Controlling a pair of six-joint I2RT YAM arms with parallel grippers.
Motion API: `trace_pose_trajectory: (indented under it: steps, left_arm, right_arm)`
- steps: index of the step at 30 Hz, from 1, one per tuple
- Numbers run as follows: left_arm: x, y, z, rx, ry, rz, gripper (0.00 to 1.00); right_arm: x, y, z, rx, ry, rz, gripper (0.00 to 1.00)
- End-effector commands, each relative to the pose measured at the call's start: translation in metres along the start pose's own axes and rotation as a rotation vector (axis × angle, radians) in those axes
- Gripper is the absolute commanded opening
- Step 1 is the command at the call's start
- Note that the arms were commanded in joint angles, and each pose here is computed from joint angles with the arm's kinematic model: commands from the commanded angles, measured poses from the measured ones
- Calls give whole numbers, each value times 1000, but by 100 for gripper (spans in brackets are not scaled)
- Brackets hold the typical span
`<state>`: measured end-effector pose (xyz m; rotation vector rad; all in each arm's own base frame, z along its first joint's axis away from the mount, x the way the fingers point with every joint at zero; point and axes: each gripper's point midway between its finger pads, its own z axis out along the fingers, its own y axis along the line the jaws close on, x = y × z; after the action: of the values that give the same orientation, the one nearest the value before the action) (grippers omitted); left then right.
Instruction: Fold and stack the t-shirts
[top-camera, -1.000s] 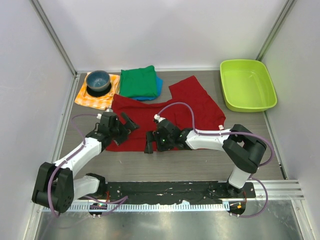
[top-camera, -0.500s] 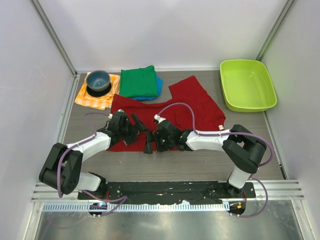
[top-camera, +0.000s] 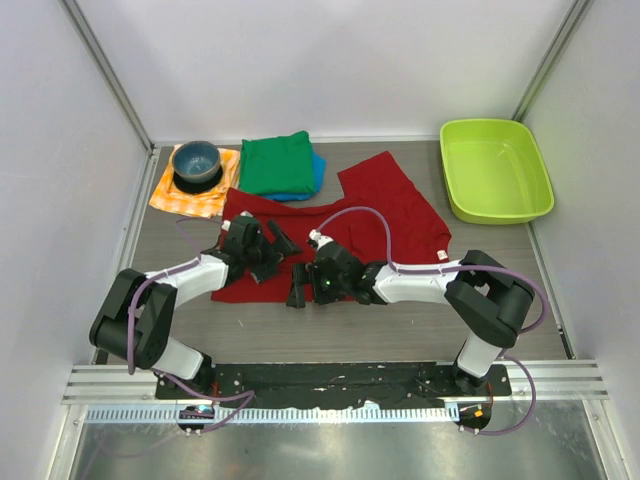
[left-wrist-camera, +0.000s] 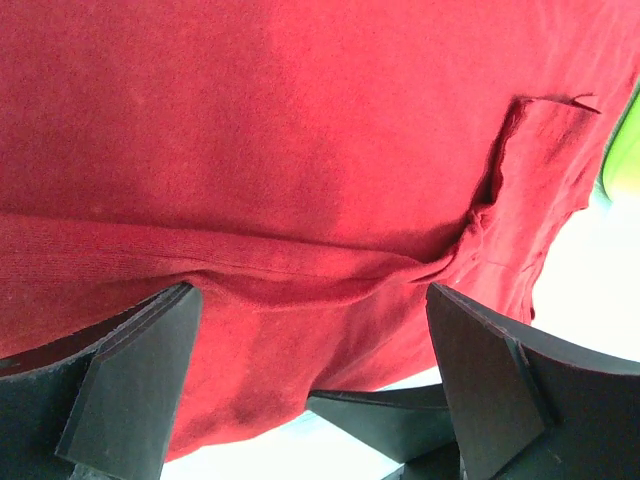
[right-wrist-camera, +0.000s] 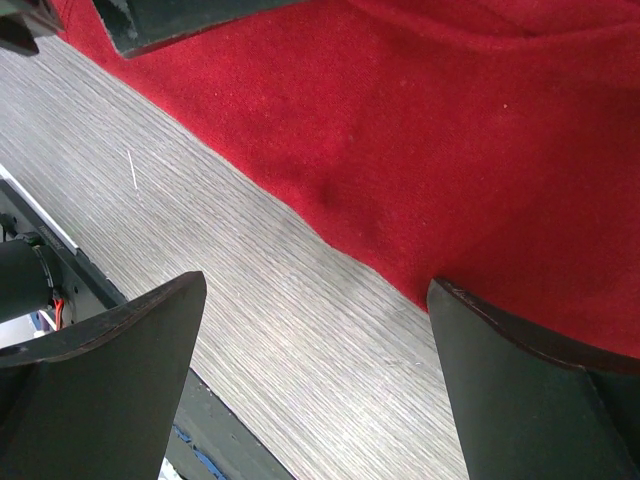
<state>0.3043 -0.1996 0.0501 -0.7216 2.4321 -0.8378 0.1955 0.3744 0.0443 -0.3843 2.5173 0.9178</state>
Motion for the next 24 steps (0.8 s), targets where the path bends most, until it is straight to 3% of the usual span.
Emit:
trace_pose_trajectory:
  steps: [1, 15, 24]
  left_arm:
    - [-18, -20, 6, 46, -59, 47, 100]
    - [-63, -40, 13, 17, -134, 113, 100]
    - [-98, -45, -15, 6, -216, 125, 100]
  right_arm:
    - [20, -3, -2, 3, 44, 11, 99]
    - [33, -3, -3, -2, 57, 7, 99]
    - [24, -8, -7, 44, 10, -22, 99]
